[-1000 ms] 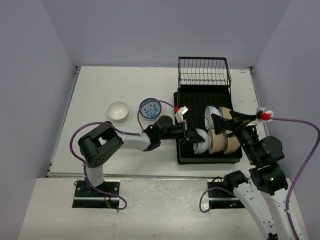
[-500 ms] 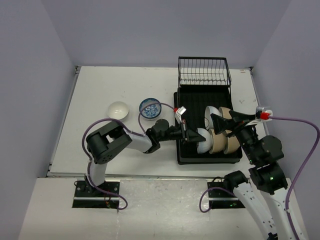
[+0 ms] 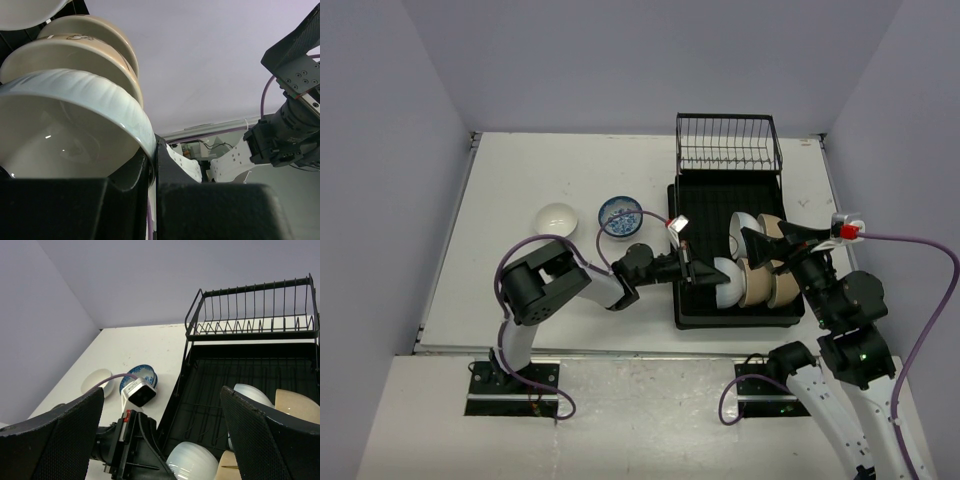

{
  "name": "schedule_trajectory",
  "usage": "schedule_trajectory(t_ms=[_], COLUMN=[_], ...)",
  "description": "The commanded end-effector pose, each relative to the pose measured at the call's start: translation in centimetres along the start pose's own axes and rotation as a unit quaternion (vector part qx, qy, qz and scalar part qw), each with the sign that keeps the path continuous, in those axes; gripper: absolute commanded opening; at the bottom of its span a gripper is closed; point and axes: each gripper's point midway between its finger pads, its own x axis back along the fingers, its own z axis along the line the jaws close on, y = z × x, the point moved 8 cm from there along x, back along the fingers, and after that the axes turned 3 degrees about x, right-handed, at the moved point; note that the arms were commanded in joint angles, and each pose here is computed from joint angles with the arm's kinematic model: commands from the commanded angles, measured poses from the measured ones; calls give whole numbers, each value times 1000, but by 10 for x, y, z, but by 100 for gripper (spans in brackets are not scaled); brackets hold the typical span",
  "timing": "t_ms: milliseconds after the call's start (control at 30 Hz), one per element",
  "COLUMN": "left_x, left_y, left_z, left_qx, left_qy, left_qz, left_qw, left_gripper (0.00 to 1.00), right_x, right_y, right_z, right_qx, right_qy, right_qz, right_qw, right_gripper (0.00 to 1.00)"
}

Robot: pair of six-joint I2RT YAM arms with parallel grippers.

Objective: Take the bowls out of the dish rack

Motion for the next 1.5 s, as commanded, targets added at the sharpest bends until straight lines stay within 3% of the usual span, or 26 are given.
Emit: schedule_trajectory(t_ms=[0,500,1033,1467], left_x=[7,22,34,22], left_y=[-1,-1,-6,-2], left_z=[-46,-75,-110,-108], left_qx=[-61,-139,-210,-211], left_qy=[-120,-160,-256,-278], left_qz=[-7,-32,-37,-22], left_qw=[991,977,943,937], left_gripper=[0,0,0,0], right_x=[0,-1,-2,-2], right_y=[7,7,5,5], right_z=[2,3,3,3], right_qx=[7,7,8,9], right_qy=[5,7,10,11], right_qz=[-7,-7,-1,-1], right_qw=[1000,1000,1000,1000], right_gripper=[99,99,99,99])
